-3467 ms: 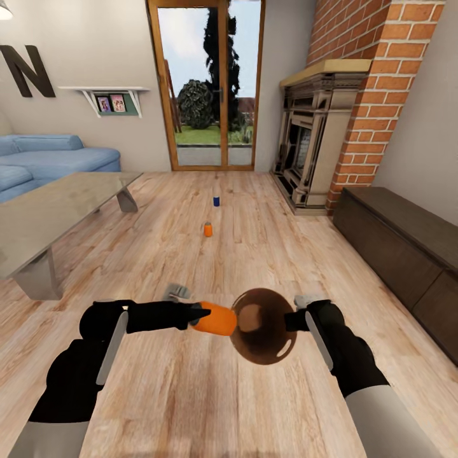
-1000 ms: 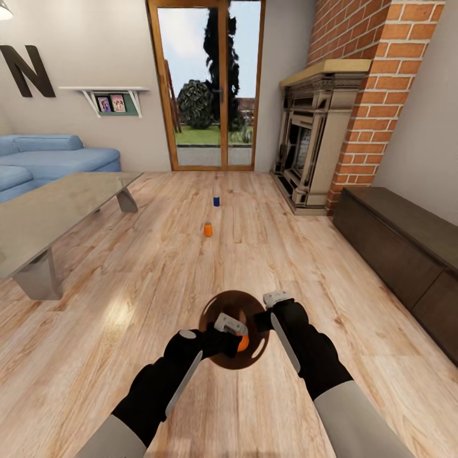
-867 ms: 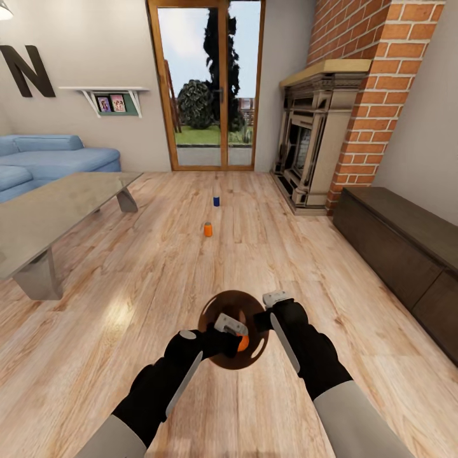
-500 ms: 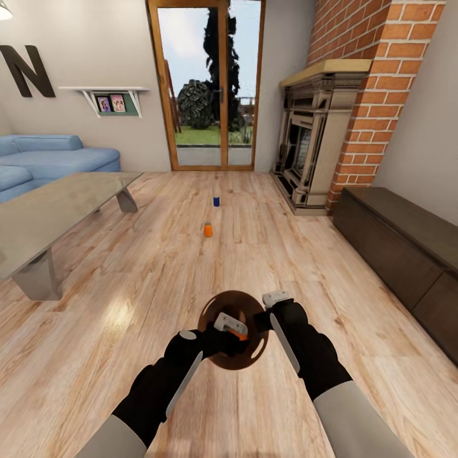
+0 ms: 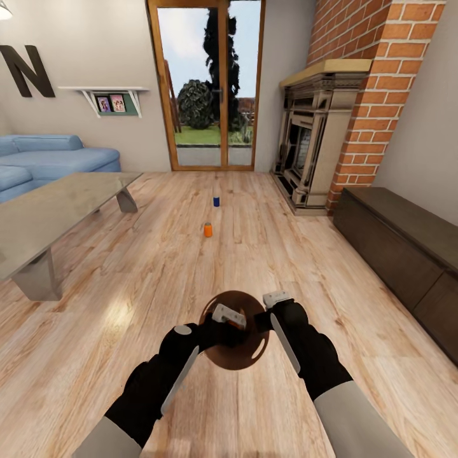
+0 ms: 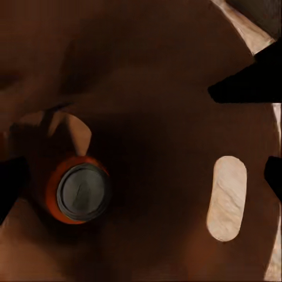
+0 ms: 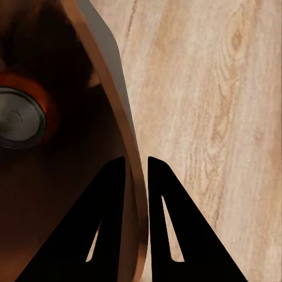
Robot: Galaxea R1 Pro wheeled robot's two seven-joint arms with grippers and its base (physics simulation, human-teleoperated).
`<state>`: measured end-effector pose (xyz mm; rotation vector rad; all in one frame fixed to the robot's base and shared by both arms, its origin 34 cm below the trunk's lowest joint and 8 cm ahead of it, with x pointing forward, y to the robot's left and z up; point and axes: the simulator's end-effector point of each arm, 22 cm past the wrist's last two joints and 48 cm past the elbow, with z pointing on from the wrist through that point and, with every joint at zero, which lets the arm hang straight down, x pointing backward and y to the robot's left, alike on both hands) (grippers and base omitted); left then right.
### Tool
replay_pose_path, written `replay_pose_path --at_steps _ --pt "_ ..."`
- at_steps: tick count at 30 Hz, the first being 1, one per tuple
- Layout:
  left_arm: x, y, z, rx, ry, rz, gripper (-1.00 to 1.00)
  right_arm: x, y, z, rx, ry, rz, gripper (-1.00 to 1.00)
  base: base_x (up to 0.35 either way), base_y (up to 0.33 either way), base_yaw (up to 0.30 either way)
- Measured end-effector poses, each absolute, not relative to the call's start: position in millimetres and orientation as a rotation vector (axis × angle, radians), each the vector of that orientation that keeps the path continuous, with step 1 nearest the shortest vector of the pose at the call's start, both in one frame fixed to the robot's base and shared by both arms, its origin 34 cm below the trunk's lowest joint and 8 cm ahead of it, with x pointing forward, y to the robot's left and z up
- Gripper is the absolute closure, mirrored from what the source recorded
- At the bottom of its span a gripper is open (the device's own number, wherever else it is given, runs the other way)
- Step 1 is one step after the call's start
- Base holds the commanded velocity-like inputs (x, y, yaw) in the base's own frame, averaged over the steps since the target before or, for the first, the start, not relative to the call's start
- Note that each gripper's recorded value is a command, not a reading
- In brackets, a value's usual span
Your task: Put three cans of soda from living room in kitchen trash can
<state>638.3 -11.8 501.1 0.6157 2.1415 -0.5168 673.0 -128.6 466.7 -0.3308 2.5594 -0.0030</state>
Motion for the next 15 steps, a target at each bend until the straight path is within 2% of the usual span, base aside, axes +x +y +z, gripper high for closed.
replay_pose_path --at_steps 11,13,15 --pt "592.9 -1.1 547.1 0.593 2.109 -0.563 -1.00 673.0 -129.8 466.3 -0.325 2.562 0.002 1.00 0.000 0.000 0.000" --pt "596.3 18.8 541.8 0.574 2.128 -0.540 -1.00 672.9 -130.6 465.8 -0.323 2.563 0.003 1.00 0.000 0.000 0.000" --pt "610.8 67.7 540.6 0.484 2.143 -0.552 -1.00 673.1 -132.5 465.3 -0.319 2.565 0.002 1.00 0.000 0.000 0.000"
